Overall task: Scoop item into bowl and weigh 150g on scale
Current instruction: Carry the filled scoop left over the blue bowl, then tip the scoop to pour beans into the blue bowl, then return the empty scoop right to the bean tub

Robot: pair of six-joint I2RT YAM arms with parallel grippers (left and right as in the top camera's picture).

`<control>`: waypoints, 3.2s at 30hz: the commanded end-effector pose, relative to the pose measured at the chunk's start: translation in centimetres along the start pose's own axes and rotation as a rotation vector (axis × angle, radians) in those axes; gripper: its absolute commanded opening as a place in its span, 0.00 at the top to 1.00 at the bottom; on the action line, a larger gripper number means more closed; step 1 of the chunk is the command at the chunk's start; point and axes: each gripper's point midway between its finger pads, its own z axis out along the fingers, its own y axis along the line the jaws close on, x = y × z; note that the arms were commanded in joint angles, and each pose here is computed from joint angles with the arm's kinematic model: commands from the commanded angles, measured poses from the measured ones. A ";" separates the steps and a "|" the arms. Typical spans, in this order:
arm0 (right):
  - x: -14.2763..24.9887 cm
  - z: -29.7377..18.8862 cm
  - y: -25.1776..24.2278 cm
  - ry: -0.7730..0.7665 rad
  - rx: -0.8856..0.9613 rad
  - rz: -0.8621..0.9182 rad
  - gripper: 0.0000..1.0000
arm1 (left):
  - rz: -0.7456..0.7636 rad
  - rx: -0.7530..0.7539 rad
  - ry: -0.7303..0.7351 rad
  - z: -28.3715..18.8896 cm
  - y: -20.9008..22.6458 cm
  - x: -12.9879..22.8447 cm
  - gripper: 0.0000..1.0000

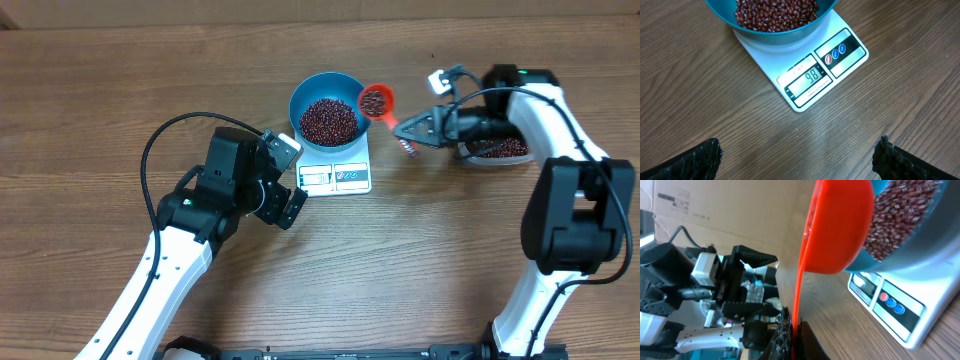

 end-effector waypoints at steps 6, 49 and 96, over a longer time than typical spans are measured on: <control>-1.6 3.2 0.2 0.089 0.152 0.086 0.96 | -0.016 -0.007 0.009 0.2 0.2 0.2 0.00; -4.9 4.9 1.4 0.167 1.605 -0.452 0.96 | -0.016 -0.007 0.009 0.2 0.2 0.2 0.00; 1.9 -21.0 -0.9 -0.083 1.208 0.380 0.96 | -0.016 -0.007 0.009 0.2 0.2 0.2 0.00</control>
